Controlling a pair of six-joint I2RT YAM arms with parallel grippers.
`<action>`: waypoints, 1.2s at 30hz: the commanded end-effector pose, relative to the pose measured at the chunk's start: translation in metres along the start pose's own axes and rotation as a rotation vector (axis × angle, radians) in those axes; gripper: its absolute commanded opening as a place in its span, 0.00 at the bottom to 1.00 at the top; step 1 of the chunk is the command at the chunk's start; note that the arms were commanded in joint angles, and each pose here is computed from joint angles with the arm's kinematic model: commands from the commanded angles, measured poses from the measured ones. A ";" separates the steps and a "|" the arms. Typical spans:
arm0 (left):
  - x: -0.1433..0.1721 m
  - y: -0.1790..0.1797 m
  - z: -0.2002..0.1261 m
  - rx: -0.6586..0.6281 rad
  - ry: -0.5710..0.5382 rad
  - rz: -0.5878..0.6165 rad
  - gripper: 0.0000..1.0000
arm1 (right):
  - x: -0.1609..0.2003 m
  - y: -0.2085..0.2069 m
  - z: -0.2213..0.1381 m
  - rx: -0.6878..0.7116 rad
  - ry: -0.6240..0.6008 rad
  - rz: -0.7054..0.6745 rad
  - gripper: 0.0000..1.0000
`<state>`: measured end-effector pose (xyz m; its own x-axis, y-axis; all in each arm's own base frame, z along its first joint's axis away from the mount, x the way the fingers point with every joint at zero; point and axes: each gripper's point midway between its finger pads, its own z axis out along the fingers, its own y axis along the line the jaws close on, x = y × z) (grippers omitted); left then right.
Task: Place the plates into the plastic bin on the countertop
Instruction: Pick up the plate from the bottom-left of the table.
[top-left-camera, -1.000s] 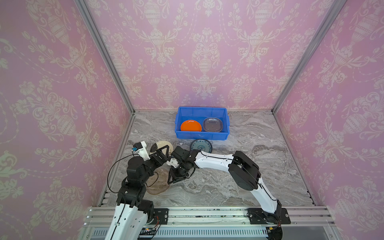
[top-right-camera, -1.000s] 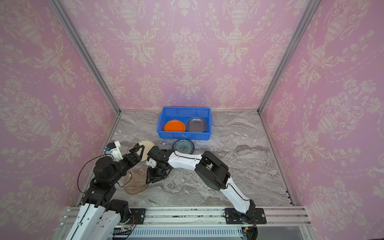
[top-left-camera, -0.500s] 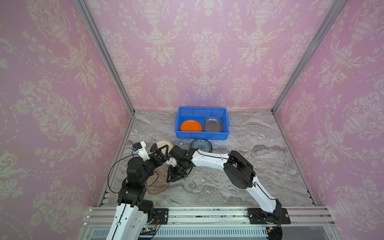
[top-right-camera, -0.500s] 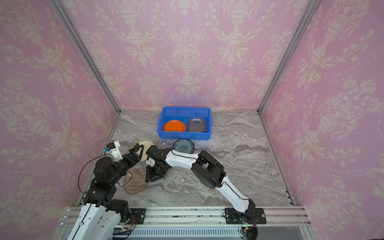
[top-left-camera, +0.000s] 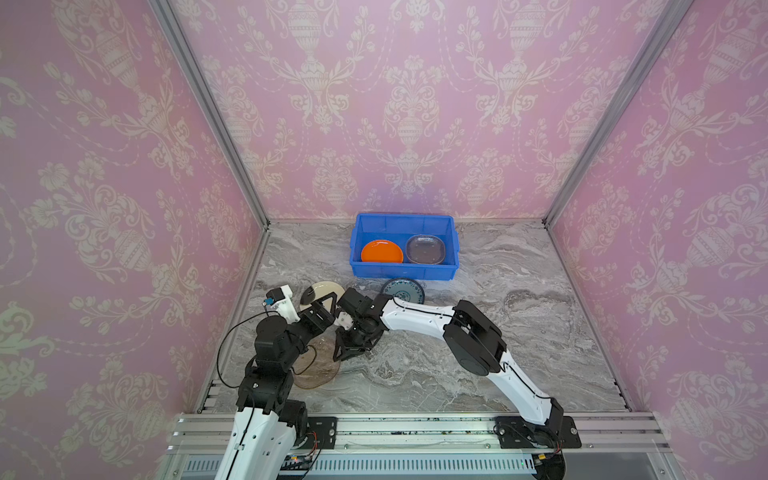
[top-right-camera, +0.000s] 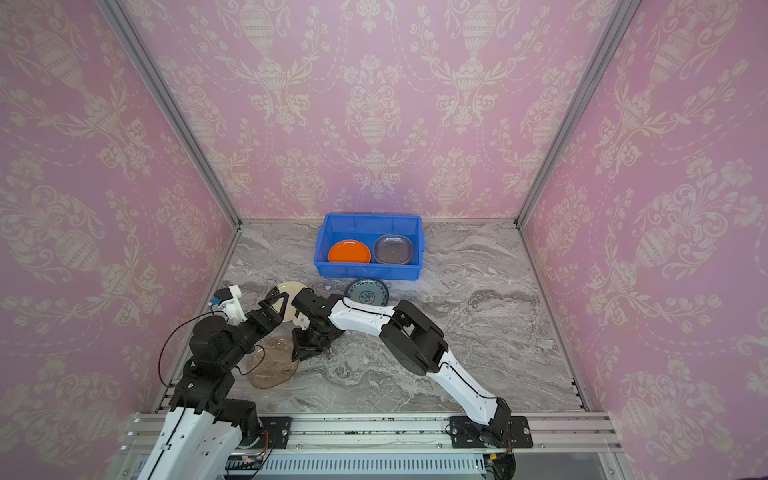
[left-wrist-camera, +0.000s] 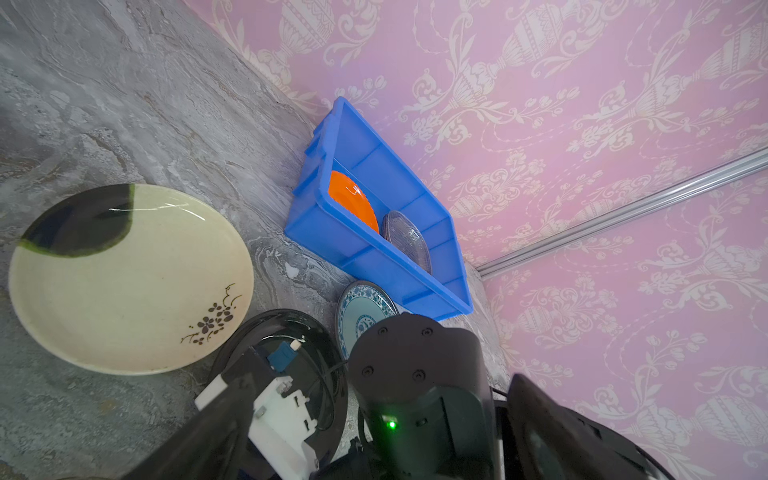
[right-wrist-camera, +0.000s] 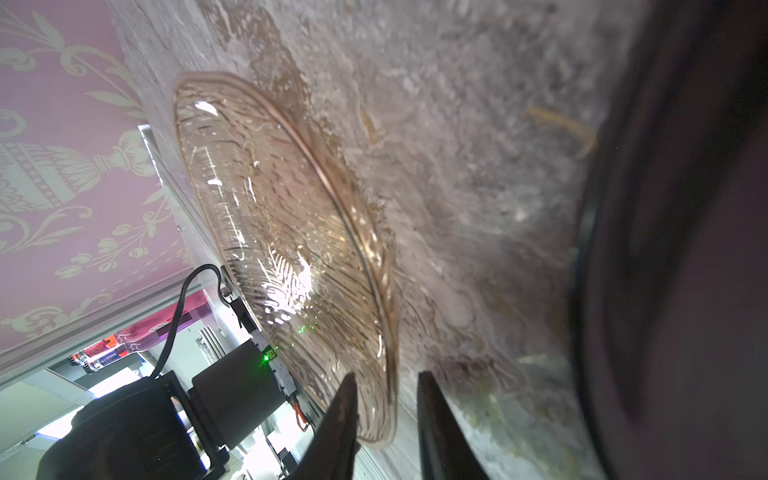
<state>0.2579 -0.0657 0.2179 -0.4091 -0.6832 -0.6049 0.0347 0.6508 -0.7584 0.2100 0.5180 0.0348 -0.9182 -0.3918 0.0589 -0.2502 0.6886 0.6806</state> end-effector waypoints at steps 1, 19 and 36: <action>0.004 0.001 -0.001 0.011 0.019 -0.009 0.97 | -0.010 -0.007 0.003 0.020 -0.021 0.024 0.23; 0.010 0.011 0.004 -0.013 0.041 -0.021 0.97 | -0.012 -0.012 0.009 0.012 -0.020 0.035 0.20; 0.006 0.010 0.004 -0.013 0.041 -0.009 0.97 | -0.013 0.002 0.001 -0.001 -0.038 -0.020 0.03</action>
<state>0.2584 -0.0627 0.2032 -0.4353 -0.6867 -0.5822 0.0010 0.6463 -0.7631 0.2198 0.5217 0.0267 -0.9287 -0.3674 0.0500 -0.2364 0.6906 0.6835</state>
